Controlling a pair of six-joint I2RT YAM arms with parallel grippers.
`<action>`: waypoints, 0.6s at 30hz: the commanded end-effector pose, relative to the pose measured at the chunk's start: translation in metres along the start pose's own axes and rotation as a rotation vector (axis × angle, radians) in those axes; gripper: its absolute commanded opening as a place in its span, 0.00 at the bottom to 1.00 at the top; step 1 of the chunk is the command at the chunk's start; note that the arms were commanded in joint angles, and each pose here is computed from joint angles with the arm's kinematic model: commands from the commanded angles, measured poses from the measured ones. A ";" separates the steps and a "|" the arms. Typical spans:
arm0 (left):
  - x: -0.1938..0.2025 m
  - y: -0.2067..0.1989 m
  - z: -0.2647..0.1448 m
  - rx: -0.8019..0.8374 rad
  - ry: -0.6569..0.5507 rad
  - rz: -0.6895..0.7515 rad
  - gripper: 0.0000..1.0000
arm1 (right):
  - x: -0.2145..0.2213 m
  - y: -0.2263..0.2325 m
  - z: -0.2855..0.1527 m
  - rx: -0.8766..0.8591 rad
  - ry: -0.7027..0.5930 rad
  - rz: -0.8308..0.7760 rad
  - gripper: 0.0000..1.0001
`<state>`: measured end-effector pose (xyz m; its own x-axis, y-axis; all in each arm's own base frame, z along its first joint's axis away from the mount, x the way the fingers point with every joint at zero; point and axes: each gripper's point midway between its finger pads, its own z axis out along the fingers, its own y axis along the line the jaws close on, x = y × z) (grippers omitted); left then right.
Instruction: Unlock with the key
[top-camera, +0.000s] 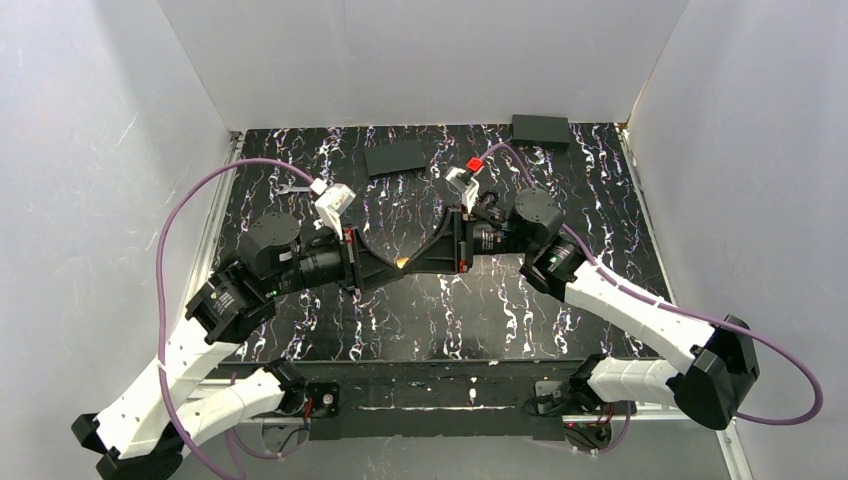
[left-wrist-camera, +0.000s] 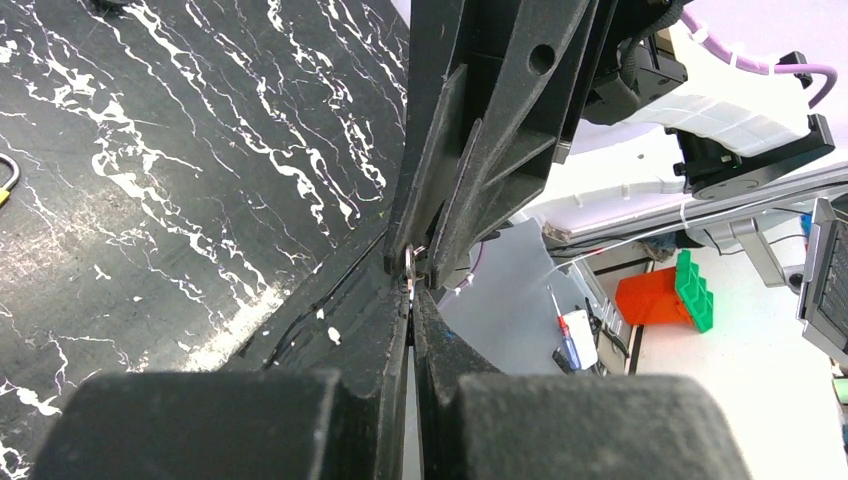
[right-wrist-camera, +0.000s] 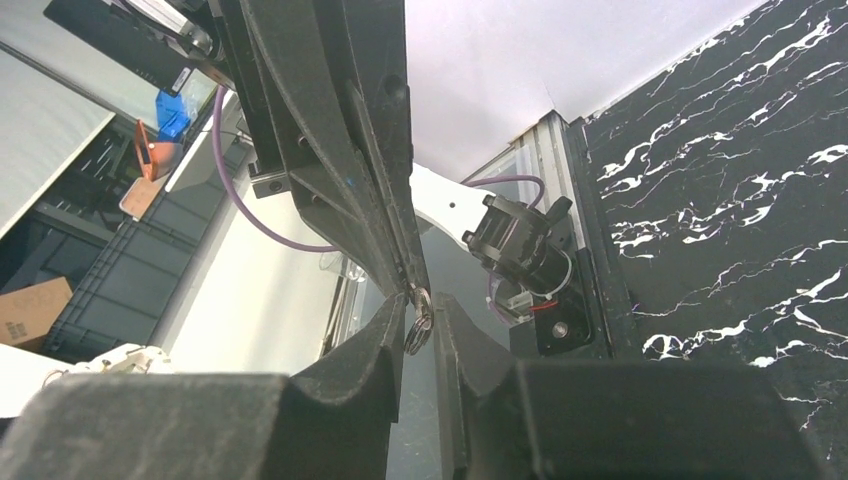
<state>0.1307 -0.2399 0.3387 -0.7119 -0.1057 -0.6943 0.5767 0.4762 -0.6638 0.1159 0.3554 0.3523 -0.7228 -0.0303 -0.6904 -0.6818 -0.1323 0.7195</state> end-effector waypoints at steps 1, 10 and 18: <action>-0.010 -0.009 -0.005 0.026 -0.039 0.037 0.00 | -0.005 0.018 0.001 -0.069 -0.007 -0.052 0.23; -0.008 -0.009 -0.003 0.042 -0.031 0.042 0.00 | -0.006 0.025 0.002 -0.121 -0.016 -0.044 0.01; -0.007 -0.003 -0.004 0.005 -0.021 0.042 0.22 | -0.002 0.029 -0.005 -0.122 -0.024 -0.075 0.01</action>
<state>0.1270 -0.2400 0.3445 -0.7010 -0.1063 -0.7052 0.5971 0.4532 -0.6619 0.1136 0.3561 0.3563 -0.7293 -0.0117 -0.6841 -0.6713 -0.1806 0.7188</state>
